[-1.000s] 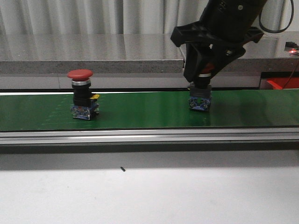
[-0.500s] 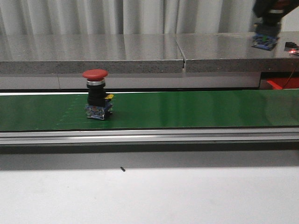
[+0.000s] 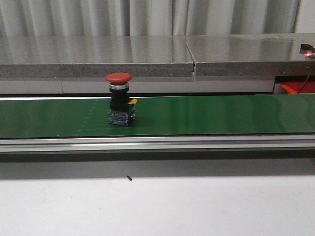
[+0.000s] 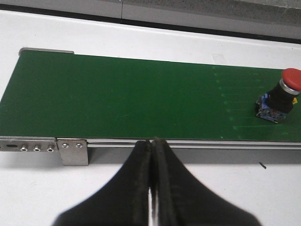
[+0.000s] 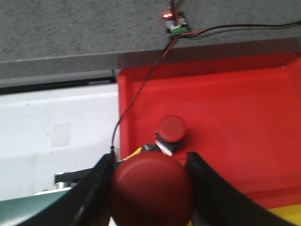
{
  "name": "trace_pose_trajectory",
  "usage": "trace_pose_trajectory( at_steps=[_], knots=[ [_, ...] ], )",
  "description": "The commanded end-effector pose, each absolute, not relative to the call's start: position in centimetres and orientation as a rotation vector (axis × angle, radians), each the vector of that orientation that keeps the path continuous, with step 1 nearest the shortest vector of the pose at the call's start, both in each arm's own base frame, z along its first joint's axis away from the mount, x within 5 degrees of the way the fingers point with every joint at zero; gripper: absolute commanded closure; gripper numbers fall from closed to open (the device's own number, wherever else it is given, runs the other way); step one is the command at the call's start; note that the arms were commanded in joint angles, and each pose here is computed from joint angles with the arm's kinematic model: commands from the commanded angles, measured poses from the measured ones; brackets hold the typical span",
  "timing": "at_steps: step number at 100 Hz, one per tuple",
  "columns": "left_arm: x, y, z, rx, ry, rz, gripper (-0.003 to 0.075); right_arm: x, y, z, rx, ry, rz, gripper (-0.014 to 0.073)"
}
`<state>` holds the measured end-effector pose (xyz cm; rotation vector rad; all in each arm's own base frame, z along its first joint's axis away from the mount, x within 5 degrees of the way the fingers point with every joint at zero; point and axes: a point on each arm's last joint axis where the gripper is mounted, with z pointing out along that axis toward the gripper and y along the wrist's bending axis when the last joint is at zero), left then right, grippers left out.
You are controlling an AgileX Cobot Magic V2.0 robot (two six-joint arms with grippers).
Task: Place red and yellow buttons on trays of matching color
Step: 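Lower the red button onto the red tray and open the right gripper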
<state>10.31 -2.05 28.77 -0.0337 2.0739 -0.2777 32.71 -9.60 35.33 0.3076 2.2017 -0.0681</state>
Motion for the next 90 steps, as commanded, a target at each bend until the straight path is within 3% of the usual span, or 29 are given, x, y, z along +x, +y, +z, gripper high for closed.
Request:
trace_pose_trajectory(
  at_steps=[1,42,90],
  knots=[
    [10.6,-2.1,30.3,-0.043,1.968,-0.302,0.0741,32.8,-11.6,36.8,0.354,2.091,-0.122,0.0452],
    [10.6,-2.1,30.3,-0.043,1.968,-0.302,0.0741,36.5,-19.0,32.2,0.532,2.139,-0.177,0.0452],
    [10.6,-2.1,30.3,-0.043,1.968,-0.302,0.0741,41.6,-21.7,26.6,0.589,2.127,-0.142,0.0452]
  ],
)
